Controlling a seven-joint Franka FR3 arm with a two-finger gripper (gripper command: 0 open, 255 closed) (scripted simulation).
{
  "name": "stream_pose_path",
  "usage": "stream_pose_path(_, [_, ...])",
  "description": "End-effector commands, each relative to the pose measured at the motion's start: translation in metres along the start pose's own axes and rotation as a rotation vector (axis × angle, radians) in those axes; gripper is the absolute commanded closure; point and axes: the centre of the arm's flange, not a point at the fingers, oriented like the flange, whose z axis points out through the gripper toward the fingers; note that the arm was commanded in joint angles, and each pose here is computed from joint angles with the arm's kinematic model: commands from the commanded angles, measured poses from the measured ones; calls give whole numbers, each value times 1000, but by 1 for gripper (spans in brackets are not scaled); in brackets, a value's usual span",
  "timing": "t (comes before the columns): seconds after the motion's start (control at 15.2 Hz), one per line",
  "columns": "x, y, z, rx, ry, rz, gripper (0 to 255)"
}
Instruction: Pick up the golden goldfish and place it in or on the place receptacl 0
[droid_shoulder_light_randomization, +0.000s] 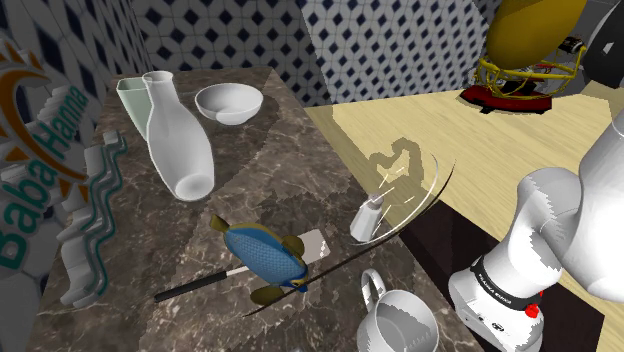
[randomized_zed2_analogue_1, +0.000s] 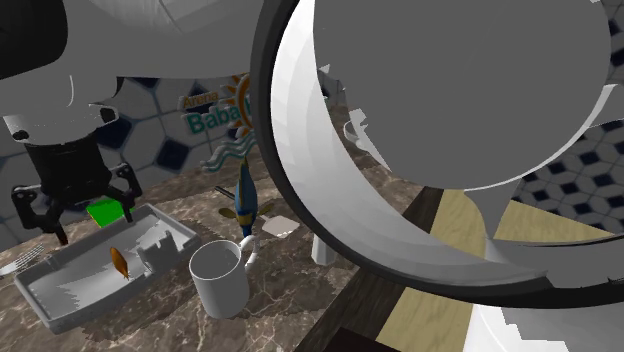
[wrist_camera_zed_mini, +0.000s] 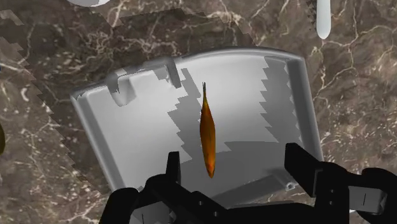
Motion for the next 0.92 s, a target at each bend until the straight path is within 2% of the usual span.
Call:
stream_pose_path(0.0, [0,0,0,0,0,0,0])
stream_pose_path(0.07, [0,0,0,0,0,0,0])
stream_pose_path(0.33, [0,0,-50,0,0,0,0])
stream_pose_path(0.86, [0,0,-50,0,0,0,0])
